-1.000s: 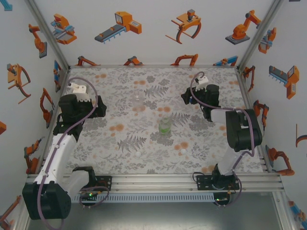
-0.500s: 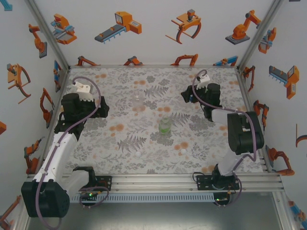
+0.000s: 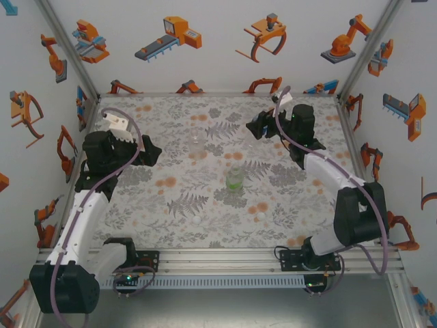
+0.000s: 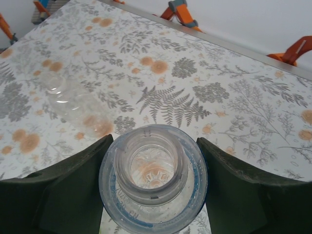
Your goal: Screw on the bottle caps
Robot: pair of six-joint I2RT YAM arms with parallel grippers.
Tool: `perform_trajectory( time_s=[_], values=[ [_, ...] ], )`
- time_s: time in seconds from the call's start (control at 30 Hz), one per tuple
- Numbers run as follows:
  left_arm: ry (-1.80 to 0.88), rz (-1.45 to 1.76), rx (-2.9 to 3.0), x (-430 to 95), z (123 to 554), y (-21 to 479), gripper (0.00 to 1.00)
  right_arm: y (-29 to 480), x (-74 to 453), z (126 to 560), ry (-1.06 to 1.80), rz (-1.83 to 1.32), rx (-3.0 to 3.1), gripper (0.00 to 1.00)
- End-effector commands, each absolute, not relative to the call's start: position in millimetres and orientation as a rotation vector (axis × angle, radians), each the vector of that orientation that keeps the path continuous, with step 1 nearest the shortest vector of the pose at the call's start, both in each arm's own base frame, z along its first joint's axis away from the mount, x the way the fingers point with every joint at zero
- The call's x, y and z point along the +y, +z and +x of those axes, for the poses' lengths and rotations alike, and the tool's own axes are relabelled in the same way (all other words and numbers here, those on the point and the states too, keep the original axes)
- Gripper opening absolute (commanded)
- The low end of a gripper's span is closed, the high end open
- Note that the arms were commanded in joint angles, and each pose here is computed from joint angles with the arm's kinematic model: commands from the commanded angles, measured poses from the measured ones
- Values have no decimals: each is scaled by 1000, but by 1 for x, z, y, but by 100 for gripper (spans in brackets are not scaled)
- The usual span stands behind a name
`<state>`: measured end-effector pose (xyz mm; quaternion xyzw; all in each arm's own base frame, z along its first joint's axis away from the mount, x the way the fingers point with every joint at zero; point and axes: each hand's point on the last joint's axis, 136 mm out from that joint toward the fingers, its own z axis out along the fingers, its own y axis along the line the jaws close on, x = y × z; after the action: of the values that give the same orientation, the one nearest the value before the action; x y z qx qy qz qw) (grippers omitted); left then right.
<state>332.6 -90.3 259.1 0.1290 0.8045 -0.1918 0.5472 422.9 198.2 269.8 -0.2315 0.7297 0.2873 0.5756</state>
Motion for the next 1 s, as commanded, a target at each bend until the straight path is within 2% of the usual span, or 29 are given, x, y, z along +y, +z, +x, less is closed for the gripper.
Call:
perform_trajectory(
  time_s=[0.0, 0.5, 0.8, 0.97],
  values=[
    [-541, 361, 1780, -104, 325, 293, 97, 299, 214, 403, 699, -589, 1686, 47],
    [-837, 770, 1495, -223, 281, 358, 100, 369, 273, 344, 957, -447, 1745, 37],
    [-987, 978, 1324, -293, 243, 366, 100, 386, 296, 316, 1007, -393, 1802, 39],
    [-1056, 1013, 1280, -318, 239, 369, 100, 398, 304, 302, 1068, -396, 1756, 37]
  ],
)
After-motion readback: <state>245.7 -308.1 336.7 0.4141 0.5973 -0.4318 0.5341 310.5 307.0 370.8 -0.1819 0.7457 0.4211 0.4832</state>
